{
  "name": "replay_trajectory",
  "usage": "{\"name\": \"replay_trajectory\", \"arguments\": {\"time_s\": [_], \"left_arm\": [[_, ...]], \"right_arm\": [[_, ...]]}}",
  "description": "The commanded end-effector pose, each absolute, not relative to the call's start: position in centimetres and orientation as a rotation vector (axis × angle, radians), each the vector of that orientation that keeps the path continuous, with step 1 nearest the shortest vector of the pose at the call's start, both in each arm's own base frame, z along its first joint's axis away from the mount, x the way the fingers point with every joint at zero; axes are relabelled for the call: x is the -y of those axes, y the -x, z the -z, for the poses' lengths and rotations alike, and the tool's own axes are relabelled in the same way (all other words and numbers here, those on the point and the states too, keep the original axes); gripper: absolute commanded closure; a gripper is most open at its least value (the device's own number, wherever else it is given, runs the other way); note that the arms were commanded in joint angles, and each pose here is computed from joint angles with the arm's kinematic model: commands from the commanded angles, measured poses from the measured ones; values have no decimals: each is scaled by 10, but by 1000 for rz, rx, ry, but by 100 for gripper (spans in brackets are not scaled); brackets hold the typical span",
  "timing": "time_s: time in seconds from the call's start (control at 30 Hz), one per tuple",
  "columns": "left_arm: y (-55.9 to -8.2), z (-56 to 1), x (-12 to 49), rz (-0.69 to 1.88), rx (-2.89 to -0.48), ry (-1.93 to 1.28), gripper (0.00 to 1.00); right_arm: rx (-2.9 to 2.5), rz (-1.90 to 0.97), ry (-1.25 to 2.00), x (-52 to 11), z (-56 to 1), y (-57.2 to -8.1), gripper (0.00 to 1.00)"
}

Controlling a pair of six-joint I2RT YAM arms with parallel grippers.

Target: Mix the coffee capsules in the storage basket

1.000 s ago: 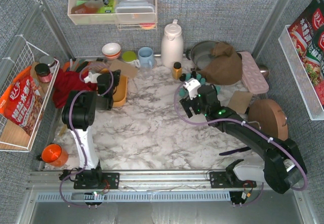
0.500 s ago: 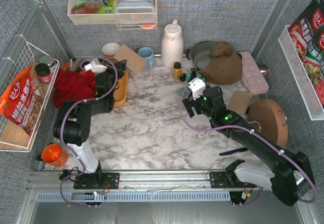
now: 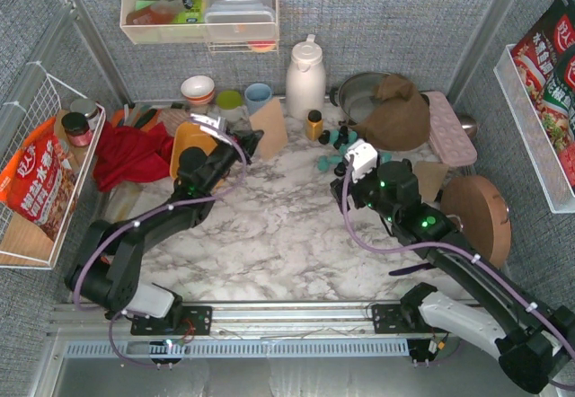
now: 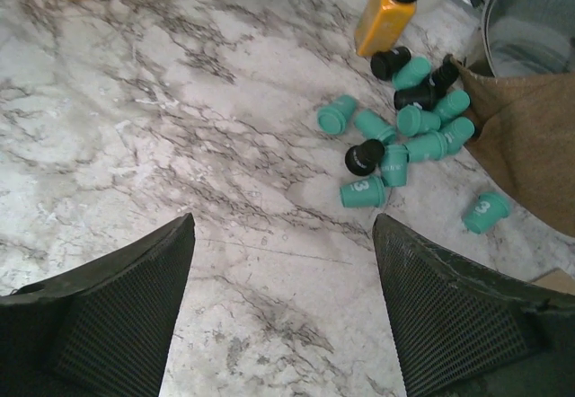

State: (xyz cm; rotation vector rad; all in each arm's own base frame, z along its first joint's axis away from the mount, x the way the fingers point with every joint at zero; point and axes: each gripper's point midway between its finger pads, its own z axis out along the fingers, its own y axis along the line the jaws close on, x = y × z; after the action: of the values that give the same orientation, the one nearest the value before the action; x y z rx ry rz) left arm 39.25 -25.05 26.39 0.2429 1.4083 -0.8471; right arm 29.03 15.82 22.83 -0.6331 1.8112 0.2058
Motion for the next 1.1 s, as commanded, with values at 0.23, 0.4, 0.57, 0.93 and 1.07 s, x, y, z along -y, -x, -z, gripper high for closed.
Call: {"name": "replay_trajectory", "arguments": {"time_s": [0.23,0.4,0.57,0.93,1.07], "left_arm": [[-289,-222,280,752,-1441,-738,100],[-257,-211,283,678,-1433,-897,100],[-229,-218,301,622,-1351,-1082,100],[-180,-202,323,721,-1313,-1325,100],[-173,-211,327,752,-1283,-1316,100]], "right_arm": [[-1695,-347,943,-186,-245,-254,18],[-1592,-454,1141,-206,-247,-232,21],[-1522,-526,1278,-218,-257,-213,22],[-1440,-508,1401,-220,-265,-199,35],[-1407,-563,1451,-227,-261,-191,38]]}}
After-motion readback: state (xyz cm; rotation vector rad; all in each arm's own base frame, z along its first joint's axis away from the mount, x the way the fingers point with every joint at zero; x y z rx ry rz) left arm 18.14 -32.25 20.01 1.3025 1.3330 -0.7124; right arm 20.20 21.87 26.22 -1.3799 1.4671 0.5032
